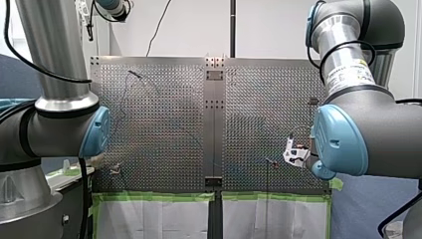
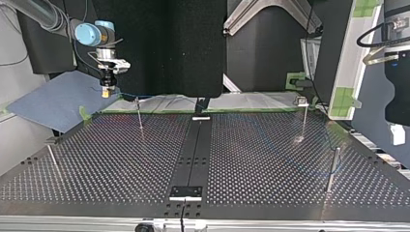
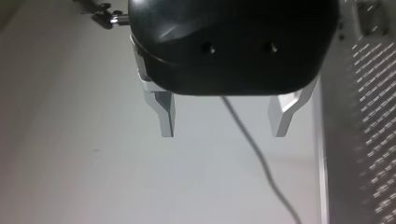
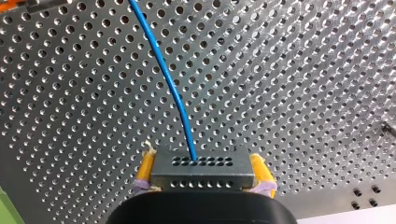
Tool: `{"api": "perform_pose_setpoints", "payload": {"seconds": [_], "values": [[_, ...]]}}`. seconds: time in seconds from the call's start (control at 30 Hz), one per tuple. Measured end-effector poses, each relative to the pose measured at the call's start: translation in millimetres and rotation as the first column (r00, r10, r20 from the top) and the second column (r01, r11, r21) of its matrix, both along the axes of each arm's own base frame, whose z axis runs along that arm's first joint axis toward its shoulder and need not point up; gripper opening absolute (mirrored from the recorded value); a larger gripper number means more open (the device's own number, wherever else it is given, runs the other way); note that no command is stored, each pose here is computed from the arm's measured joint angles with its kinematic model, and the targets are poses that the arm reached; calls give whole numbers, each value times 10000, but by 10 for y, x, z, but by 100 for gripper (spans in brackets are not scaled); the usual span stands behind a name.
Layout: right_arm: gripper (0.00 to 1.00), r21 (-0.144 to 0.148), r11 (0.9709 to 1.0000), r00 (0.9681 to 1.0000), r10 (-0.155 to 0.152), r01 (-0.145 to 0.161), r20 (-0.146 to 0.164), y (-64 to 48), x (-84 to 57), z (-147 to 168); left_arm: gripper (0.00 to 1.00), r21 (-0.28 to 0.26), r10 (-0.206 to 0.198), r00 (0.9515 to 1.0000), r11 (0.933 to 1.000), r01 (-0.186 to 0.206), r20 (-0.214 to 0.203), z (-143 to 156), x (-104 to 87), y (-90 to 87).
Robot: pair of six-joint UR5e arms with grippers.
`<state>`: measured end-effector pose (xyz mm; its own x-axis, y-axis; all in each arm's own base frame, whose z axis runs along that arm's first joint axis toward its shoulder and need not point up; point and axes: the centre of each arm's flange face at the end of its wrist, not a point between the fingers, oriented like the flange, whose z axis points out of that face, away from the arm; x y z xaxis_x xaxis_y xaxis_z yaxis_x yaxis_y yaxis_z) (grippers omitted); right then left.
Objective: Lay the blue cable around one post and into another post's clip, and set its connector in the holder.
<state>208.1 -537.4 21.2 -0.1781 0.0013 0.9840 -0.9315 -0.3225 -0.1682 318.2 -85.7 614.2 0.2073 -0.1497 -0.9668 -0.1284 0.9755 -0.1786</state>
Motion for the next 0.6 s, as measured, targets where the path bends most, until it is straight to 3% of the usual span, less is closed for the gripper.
{"api": "perform_pose_setpoints", "payload": {"seconds": [0.23, 0.37, 0.47, 0.57, 0.6], "values": [[0, -1, 10000, 10000, 0, 0, 0, 0, 0, 1, 100, -80, -284, 9965, 9996, 279, -781, -109, -17, -42], [0, -1, 10000, 10000, 0, 0, 0, 0, 0, 1, 100, -180, -464, 9902, 9989, 444, -1315, -211, 41, -53], [0, 12, 10000, 10000, 10, -10, -2, 3, 5, -1, 100, -275, -605, 9808, 9980, 563, -1857, -341, 112, -64], [0, 31, 10000, 10000, 20, -20, -3, 7, 11, -3, 100, -404, -801, 9637, 9966, 721, -2546, -534, 184, -84], [0, 34, 10000, 10000, 22, -22, -3, 8, 12, -3, 100, -456, -871, 9554, 9960, 773, -2821, -617, 206, -93]]}}
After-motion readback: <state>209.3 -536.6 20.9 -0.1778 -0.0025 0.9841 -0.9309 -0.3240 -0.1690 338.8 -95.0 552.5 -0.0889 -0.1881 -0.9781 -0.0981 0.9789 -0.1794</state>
